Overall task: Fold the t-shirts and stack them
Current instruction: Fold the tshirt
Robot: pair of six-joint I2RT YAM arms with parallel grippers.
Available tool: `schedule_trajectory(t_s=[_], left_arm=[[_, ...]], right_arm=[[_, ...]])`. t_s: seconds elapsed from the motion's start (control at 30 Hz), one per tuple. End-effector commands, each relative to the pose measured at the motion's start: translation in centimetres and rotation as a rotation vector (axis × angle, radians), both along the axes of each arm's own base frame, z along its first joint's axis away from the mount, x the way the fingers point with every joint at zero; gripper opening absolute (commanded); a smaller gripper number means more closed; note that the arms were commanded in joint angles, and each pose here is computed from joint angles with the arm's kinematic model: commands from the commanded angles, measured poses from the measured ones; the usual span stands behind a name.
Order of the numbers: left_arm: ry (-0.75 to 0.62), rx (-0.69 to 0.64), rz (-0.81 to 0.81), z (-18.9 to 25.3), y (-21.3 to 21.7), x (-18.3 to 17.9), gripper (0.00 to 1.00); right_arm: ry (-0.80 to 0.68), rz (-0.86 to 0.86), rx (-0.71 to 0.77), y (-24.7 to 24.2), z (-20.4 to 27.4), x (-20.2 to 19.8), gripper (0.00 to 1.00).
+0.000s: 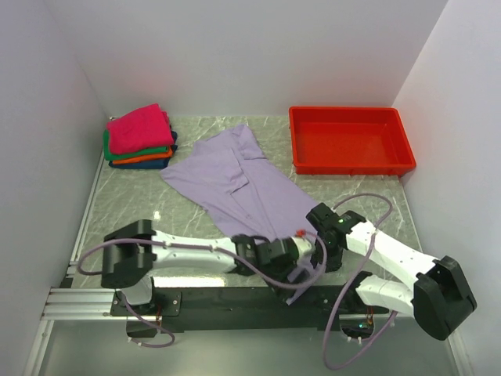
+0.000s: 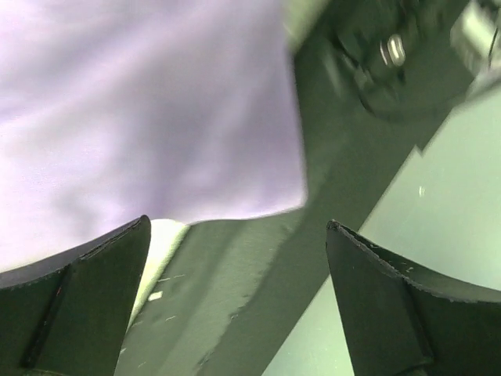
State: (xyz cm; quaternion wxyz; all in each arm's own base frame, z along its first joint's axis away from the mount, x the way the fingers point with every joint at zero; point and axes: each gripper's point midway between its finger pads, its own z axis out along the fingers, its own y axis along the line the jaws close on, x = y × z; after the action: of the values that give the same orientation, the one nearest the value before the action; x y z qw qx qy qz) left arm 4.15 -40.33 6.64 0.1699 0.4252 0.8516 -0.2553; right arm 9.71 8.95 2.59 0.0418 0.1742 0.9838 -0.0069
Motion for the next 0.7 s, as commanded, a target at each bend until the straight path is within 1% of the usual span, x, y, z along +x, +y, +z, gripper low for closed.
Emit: schedule_trajectory(t_s=[0.0,0.03,0.07,0.1,0.13,0.2,0.23,0.27,0.3,0.4,0.43,0.47,0.5,0.53,0.57,0.6,0.63,0.67], left_arm=[[-0.019,-0.074,0.162,4.3,0.2,4.2,0.99],[-0.044,-0.063,0.235,4.7,1.0,6.7,1.0],[-0.057,-0.071,0.273,5.4,1.5,8.0,0.99],[-0.07,-0.077,0.309,5.8,2.1,9.3,0.99],[-0.091,-0.075,0.39,6.2,3.3,12.0,0.99],[-0.097,-0.101,0.476,7.1,4.9,14.8,0.99],[-0.097,-0.1,0.552,7.1,6.5,17.5,0.99],[-0.096,-0.1,0.589,7.0,7.2,18.8,0.99],[-0.099,-0.098,0.663,7.2,8.8,21.4,0.99],[-0.074,-0.049,0.764,5.6,10.9,25.1,0.99],[-0.077,-0.06,0.823,6.0,12.2,27.6,0.99],[-0.067,-0.045,0.841,5.1,12.6,28.7,0.99],[-0.072,-0.075,0.868,5.9,13.1,30.7,0.99],[-0.075,-0.077,0.879,5.9,13.4,31.7,0.99],[-0.062,-0.046,0.882,4.4,13.6,32.6,0.99],[-0.054,-0.031,0.885,3.9,13.9,33.3,0.99],[-0.055,-0.037,0.907,4.2,14.3,34.7,0.99],[-0.026,0.004,0.915,2.2,14.6,35.2,0.99]], right_arm=[[-0.078,0.002,-0.007,-0.1,2.5,1.6,0.52],[-0.088,0.006,-0.003,0.0,2.9,1.8,0.54],[-0.111,0.013,0.009,0.3,3.6,2.4,0.55],[-0.122,0.02,0.013,0.5,4.0,2.7,0.56],[-0.143,0.029,0.029,0.9,4.7,3.3,0.56],[-0.16,0.052,0.037,1.3,5.1,4.0,0.56],[-0.164,0.064,0.052,1.7,5.3,4.2,0.56],[-0.178,0.089,0.067,2.2,5.7,4.7,0.55],[-0.192,0.118,0.091,3.2,6.1,5.2,0.55],[-0.232,0.204,0.125,5.3,6.7,6.3,0.54],[-0.246,0.249,0.138,6.4,6.9,6.3,0.54],[-0.266,0.288,0.16,7.4,7.5,6.6,0.54],[-0.276,0.32,0.18,8.6,7.4,7.1,0.54],[-0.28,0.348,0.191,9.4,7.5,7.2,0.54],[-0.288,0.404,0.205,10.6,7.9,7.2,0.54],[-0.269,0.437,0.204,11.5,7.2,7.3,0.54],[-0.277,0.472,0.212,12.5,7.5,7.5,0.54],[-0.271,0.527,0.209,13.5,7.3,7.1,0.54]])
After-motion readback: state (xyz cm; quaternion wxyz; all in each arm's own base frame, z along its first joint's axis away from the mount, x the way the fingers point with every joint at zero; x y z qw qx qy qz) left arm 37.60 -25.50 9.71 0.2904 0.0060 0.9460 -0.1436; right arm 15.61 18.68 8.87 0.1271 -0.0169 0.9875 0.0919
